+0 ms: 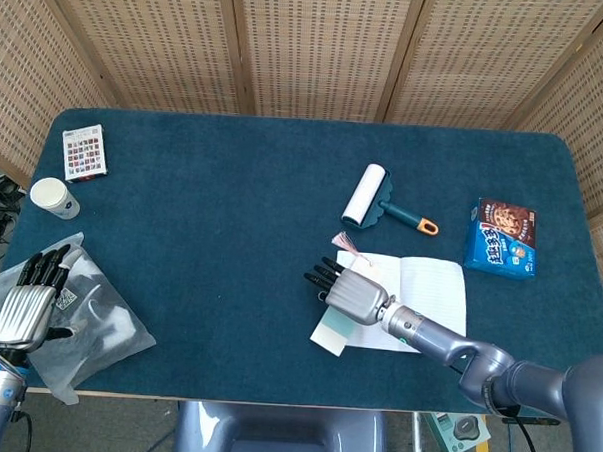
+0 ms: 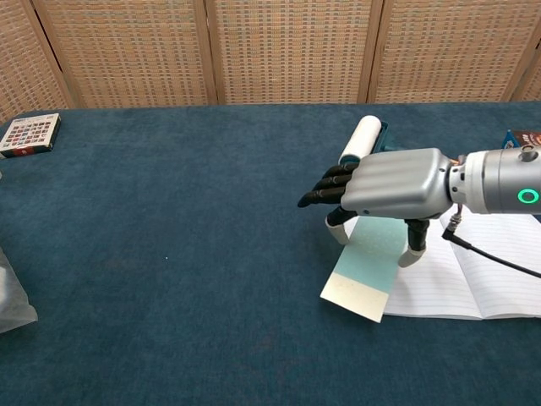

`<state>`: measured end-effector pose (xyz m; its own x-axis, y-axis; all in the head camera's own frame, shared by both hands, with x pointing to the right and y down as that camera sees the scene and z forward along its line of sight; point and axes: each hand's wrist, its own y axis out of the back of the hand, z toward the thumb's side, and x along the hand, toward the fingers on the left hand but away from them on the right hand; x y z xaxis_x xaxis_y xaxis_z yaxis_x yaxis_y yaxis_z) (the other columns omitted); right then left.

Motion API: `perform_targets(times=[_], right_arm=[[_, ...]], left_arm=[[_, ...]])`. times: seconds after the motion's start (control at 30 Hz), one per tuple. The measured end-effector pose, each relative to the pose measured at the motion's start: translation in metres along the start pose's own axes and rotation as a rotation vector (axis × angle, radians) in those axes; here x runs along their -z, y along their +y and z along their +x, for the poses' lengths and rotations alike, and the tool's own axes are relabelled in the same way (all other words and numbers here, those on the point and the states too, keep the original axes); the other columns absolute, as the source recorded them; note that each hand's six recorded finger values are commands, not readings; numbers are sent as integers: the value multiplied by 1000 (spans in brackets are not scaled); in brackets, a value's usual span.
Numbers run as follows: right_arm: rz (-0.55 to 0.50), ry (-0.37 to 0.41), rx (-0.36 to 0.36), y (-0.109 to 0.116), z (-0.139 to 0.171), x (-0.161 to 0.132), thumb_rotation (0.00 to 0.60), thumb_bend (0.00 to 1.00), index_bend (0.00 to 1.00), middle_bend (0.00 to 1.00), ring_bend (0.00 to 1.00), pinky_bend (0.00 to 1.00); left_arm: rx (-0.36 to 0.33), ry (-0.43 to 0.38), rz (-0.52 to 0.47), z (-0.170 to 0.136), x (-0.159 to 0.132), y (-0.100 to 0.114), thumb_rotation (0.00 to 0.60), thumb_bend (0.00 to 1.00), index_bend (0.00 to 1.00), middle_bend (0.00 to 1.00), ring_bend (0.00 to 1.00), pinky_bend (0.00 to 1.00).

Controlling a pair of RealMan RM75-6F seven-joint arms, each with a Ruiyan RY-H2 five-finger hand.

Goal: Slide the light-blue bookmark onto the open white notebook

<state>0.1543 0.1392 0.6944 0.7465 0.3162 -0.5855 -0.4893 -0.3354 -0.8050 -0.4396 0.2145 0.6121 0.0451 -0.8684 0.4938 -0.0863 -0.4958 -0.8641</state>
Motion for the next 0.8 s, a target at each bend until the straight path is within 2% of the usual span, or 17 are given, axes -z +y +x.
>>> perform_targets(times=[0.6,0.8], right_arm=[[97,101,18,-13,12,8,600,197,557,64,0,72],[135,113,-3,-23,17,21,600,196,557,64,0,71]], left_arm=[[-1,2,25,0,-3,-4,600,119,0,0,0,0],[9,3,37,1,-4,-7,600,119,0,0,0,0]])
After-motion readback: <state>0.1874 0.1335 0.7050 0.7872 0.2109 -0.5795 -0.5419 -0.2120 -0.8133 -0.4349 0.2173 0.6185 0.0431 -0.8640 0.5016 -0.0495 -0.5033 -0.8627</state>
